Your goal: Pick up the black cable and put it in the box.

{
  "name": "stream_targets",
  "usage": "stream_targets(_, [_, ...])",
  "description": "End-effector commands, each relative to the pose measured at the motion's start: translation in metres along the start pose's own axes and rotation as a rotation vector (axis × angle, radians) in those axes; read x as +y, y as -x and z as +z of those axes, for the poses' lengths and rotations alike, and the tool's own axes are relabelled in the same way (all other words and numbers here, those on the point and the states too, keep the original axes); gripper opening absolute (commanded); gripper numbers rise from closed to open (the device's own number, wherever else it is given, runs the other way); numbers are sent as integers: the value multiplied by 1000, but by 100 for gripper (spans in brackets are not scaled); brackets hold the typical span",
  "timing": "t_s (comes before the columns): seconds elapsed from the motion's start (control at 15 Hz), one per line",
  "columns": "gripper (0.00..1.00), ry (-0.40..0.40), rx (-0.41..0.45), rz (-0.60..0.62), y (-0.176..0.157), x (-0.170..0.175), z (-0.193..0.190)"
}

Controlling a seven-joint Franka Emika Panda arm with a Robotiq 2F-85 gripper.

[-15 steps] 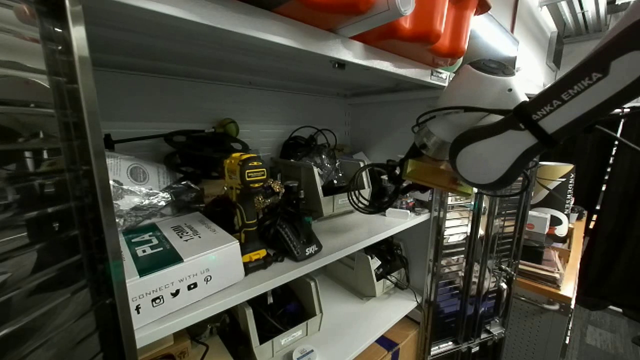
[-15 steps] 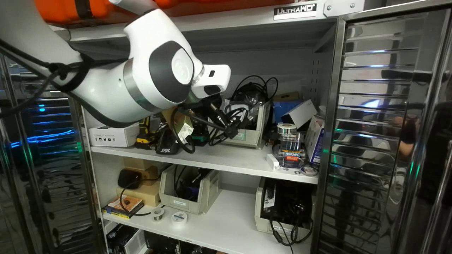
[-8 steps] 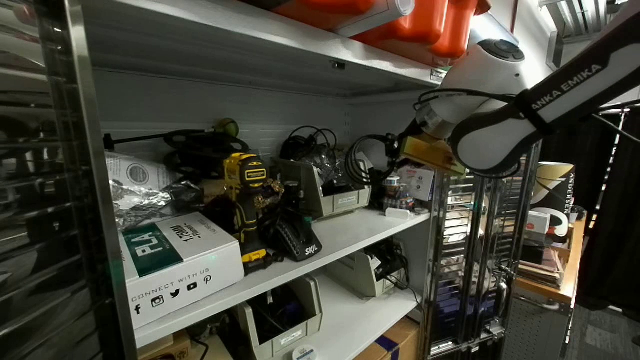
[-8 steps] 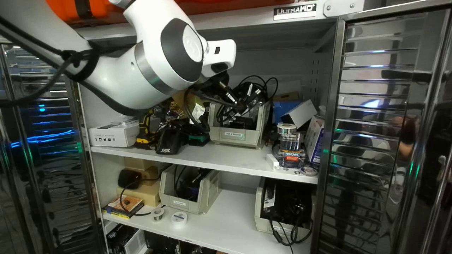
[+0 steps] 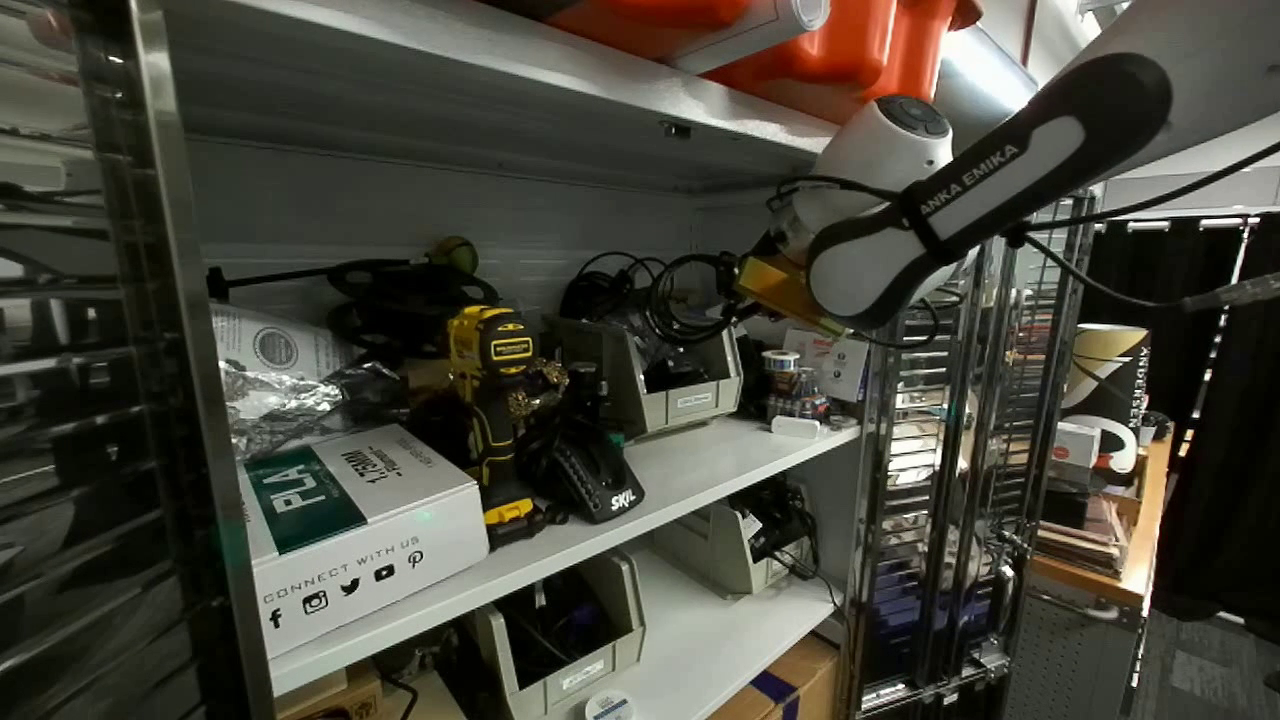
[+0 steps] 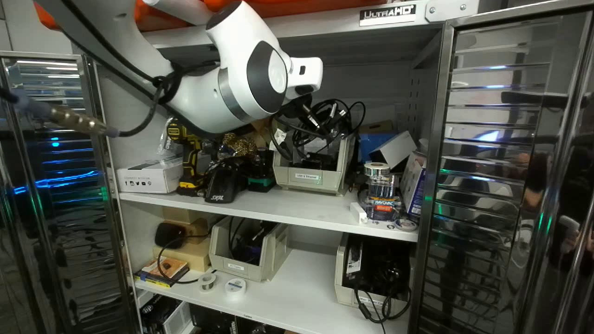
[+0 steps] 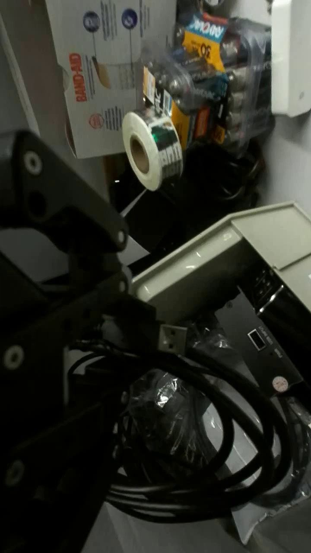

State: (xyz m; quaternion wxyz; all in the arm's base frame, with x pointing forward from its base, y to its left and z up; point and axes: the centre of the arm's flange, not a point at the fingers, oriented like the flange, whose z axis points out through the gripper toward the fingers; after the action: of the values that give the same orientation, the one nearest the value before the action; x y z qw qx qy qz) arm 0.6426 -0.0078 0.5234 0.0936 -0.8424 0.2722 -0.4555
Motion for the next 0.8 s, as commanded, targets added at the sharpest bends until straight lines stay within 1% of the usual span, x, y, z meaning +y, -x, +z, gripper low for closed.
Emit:
stream_targets(0.0, [13,-23,-18,-7,-34,-25,38])
stream_targets(0.4, [12,1,-79,-30,-40,-42,78])
stream_targets(0.47, [13,9,-103,-47,-39,-42,82])
stream_targets(0.53, [49,8,-112,-59,-36,-41,85])
stream_targets(0.6, [50,5,-129,-64,-33,-40,89])
stream_targets(0.73, [64,-10,-164,-77,-31,-39,93])
